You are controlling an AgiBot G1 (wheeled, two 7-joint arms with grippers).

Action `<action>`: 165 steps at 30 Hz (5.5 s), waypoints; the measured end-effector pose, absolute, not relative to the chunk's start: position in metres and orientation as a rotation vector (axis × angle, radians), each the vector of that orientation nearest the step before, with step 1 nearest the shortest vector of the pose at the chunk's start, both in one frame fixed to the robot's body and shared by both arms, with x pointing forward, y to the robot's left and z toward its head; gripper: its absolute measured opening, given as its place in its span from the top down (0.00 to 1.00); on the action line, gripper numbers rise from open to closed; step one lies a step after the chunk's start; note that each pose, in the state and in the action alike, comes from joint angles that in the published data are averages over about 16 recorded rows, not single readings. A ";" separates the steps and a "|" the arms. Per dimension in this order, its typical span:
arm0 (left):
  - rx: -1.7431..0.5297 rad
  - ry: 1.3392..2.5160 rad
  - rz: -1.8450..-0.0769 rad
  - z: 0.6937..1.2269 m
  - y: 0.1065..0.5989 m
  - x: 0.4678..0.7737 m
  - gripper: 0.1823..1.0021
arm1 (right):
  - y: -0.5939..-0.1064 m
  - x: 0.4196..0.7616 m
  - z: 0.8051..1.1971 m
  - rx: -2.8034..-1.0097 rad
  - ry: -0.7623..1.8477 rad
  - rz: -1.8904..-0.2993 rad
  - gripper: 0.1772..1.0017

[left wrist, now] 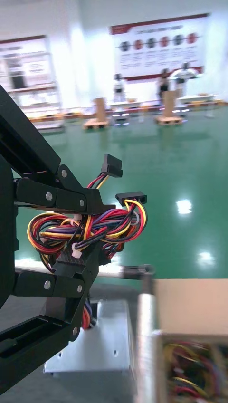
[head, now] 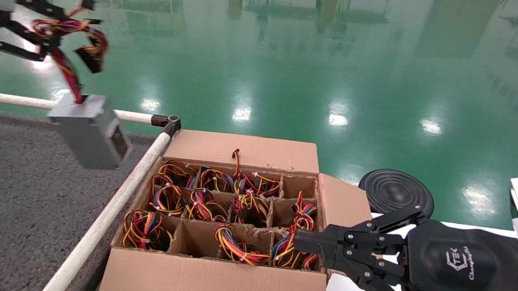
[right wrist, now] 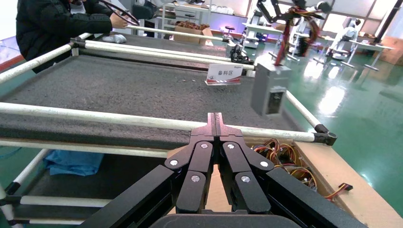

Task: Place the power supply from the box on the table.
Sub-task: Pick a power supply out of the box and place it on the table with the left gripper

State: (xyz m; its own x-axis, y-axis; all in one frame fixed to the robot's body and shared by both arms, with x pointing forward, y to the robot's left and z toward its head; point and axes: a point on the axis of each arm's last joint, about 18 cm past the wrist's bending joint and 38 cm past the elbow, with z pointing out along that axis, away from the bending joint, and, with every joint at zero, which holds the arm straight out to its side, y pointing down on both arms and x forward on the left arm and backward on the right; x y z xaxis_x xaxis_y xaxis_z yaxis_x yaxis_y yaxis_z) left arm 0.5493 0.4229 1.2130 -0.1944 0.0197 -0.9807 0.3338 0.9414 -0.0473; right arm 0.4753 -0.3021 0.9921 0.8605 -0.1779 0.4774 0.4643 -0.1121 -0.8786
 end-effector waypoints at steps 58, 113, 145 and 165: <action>-0.105 1.964 -0.321 1.133 0.533 0.548 0.99 | -0.302 0.475 0.992 -1.596 -0.230 -0.552 0.98; -0.220 2.020 -0.260 1.080 0.561 0.569 0.98 | -0.302 0.475 0.992 -1.596 -0.230 -0.552 0.98; -0.219 2.021 -0.262 1.079 0.559 0.571 0.33 | -0.302 0.475 0.992 -1.595 -0.230 -0.552 0.98; -0.148 1.960 -0.332 1.100 0.537 0.579 0.01 | -0.302 0.475 0.992 -1.595 -0.229 -0.552 0.98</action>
